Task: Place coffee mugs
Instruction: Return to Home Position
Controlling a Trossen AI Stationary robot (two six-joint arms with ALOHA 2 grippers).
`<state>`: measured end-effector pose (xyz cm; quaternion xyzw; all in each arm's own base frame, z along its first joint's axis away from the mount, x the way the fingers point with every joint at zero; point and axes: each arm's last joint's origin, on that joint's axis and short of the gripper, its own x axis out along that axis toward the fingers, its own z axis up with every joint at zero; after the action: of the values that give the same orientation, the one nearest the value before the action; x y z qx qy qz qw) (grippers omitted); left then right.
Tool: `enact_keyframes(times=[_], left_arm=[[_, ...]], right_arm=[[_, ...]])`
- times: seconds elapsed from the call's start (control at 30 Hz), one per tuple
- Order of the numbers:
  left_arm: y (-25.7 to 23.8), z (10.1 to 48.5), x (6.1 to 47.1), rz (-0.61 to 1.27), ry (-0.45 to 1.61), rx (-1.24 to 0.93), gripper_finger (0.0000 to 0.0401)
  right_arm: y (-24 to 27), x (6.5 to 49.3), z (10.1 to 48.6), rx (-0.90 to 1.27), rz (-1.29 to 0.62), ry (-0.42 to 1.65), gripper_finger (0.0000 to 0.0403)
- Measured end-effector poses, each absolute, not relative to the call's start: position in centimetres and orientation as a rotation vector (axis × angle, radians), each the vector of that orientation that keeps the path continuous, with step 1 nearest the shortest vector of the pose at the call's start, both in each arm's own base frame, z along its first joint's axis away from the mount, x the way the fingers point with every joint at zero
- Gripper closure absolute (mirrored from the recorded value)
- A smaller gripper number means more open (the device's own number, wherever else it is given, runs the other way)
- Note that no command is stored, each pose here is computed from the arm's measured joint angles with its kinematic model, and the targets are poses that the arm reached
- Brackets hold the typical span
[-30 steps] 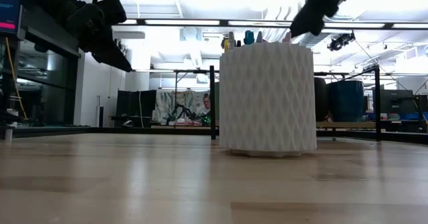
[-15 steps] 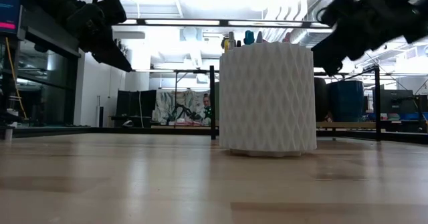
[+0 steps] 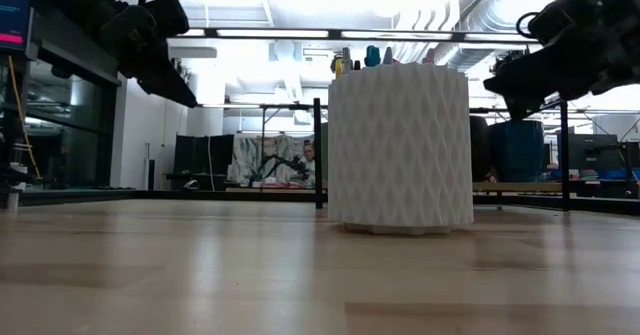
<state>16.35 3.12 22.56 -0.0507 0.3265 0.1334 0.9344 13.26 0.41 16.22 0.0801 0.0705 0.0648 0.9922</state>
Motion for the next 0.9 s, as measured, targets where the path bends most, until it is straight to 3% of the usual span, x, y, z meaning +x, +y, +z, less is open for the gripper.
enact_keyframes(times=[0.6, 0.9], left_arm=[[3.1, 22.6, 16.3, 0.273, 0.668, -0.104, 0.0298], [3.1, 22.6, 16.3, 0.272, 0.668, -0.103, 0.0298]], right_arm=[[0.5, 10.6, 15.9, 0.154, 0.161, 0.112, 0.0289], [0.5, 9.7, 17.0, 0.112, 0.169, -0.026, 0.0289]])
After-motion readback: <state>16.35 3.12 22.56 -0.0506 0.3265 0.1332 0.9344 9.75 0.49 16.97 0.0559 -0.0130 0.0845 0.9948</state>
